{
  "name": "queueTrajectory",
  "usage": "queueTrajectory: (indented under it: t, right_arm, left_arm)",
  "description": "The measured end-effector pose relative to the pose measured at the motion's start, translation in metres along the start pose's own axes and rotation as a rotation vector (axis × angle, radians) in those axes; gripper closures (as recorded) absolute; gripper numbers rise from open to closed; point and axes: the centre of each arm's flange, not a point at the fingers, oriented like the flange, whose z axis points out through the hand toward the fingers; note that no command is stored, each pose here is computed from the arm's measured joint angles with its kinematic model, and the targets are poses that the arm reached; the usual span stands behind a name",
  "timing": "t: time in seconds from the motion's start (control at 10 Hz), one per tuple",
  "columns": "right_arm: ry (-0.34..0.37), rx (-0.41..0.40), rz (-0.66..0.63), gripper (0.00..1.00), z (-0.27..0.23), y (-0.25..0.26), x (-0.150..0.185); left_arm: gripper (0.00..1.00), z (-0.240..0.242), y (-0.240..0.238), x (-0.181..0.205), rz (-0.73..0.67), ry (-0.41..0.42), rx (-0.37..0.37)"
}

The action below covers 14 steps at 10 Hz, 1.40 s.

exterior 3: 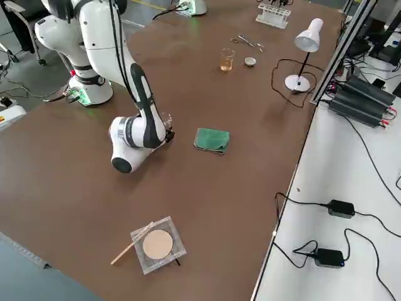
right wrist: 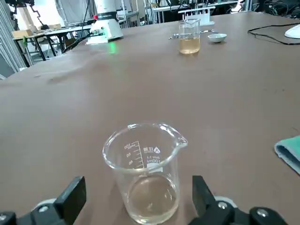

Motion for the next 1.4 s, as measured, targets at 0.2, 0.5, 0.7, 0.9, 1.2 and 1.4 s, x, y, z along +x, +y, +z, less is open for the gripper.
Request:
queueTrajectory:
  t: [0.2,0.5,0.7,0.9,1.2,1.4]
  right_arm:
    - [0.007,-0.010,-0.007,0.00,0.003,0.001,-0.003]
    - [0.019,-0.001,0.007,0.00,0.011,0.000,-0.017]
    - [0.019,0.000,0.007,0.00,0.012,0.001,-0.017]
    - [0.022,0.002,0.006,0.00,0.013,0.001,-0.017]
    - [0.044,0.016,0.002,0.00,0.028,0.006,-0.017]
    - [0.051,0.020,0.006,0.00,0.032,0.005,-0.021]
  left_arm:
    - [0.50,0.000,0.000,-0.001,-0.001,0.002,0.002]
    - [0.59,-0.001,0.000,-0.001,-0.001,0.002,0.003]
    - [0.67,-0.002,0.000,0.000,0.001,0.001,0.005]
    - [0.77,-0.003,-0.001,0.001,0.004,-0.001,0.006]
    - [0.79,-0.004,-0.003,0.005,0.013,-0.003,0.008]
    - [0.79,-0.005,-0.004,0.011,0.018,-0.006,0.006]
